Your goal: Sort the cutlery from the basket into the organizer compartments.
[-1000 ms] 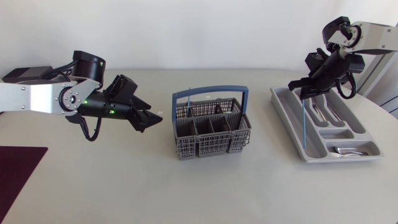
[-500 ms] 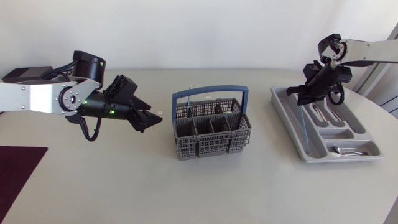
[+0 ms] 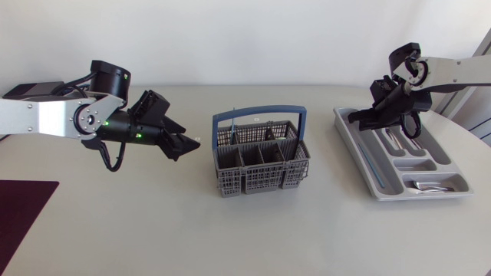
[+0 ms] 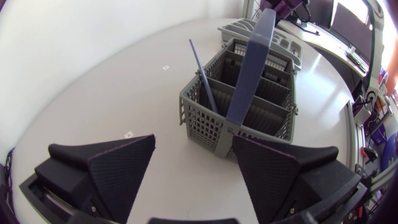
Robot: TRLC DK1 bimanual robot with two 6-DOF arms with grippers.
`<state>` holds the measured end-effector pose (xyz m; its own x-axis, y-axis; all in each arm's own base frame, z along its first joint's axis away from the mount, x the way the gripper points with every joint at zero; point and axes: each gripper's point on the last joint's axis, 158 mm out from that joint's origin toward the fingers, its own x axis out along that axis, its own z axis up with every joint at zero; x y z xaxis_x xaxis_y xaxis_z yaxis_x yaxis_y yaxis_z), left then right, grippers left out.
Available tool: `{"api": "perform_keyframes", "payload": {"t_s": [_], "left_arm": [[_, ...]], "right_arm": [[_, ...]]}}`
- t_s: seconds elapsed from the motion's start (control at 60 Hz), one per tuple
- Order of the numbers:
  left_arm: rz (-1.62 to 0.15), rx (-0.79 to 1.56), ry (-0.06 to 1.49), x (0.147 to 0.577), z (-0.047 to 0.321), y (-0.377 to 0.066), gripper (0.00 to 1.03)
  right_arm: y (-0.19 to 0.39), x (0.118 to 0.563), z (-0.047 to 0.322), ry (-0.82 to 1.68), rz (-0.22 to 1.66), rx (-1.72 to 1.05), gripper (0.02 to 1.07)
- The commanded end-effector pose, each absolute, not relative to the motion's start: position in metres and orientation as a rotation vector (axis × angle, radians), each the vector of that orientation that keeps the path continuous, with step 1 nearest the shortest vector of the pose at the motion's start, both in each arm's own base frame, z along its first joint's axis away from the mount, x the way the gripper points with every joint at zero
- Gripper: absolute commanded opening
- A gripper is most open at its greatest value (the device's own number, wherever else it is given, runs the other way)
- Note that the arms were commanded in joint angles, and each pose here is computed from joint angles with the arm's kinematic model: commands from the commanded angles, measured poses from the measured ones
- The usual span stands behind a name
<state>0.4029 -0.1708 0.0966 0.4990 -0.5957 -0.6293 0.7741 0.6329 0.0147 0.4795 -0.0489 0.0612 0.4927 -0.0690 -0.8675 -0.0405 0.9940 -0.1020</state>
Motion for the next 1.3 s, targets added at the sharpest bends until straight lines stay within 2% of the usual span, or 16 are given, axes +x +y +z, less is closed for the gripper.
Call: {"api": "perform_keyframes", "payload": {"t_s": [0.0,0.233,0.3,0.367,0.467,0.533,0.6,0.667,0.783,0.967,1.283], "left_arm": [[-0.831,0.298,0.623,0.418,0.099,-0.171,0.86],[-0.808,0.248,0.633,0.45,0.091,-0.176,0.82],[-0.799,0.235,0.634,0.461,0.088,-0.175,0.77],[-0.782,0.211,0.64,0.473,0.086,-0.173,0.73],[-0.761,0.172,0.643,0.491,0.084,-0.172,0.59],[-0.763,0.155,0.647,0.501,0.08,-0.174,0.49],[-0.772,0.132,0.65,0.509,0.077,-0.179,0.34],[-0.772,0.123,0.656,0.518,0.073,-0.181,0.2],[-0.784,0.116,0.675,0.527,0.062,-0.187,0.04],[-0.866,0.103,0.719,0.517,0.048,-0.208,0.03],[-1.05,0.12,0.762,0.462,0.041,-0.224,0.03]], "right_arm": [[-0.009,0.462,0.092,0.978,0.073,-0.183,0.53],[0.071,0.405,0.106,0.935,0.286,-0.249,0.53],[0.085,0.392,0.109,0.92,0.322,-0.266,0.52],[0.098,0.379,0.109,0.914,0.361,-0.283,0.46],[0.115,0.361,0.099,0.926,0.42,-0.302,0.37],[0.126,0.351,0.092,0.929,0.457,-0.318,0.25],[0.135,0.343,0.087,0.939,0.483,-0.332,0.11],[0.139,0.336,0.082,0.949,0.498,-0.336,0.1],[0.15,0.324,0.07,0.969,0.534,-0.357,0.09],[0.157,0.319,0.059,0.974,0.55,-0.372,0.09],[0.162,0.364,0.059,0.883,0.481,-0.391,0.08]]}}
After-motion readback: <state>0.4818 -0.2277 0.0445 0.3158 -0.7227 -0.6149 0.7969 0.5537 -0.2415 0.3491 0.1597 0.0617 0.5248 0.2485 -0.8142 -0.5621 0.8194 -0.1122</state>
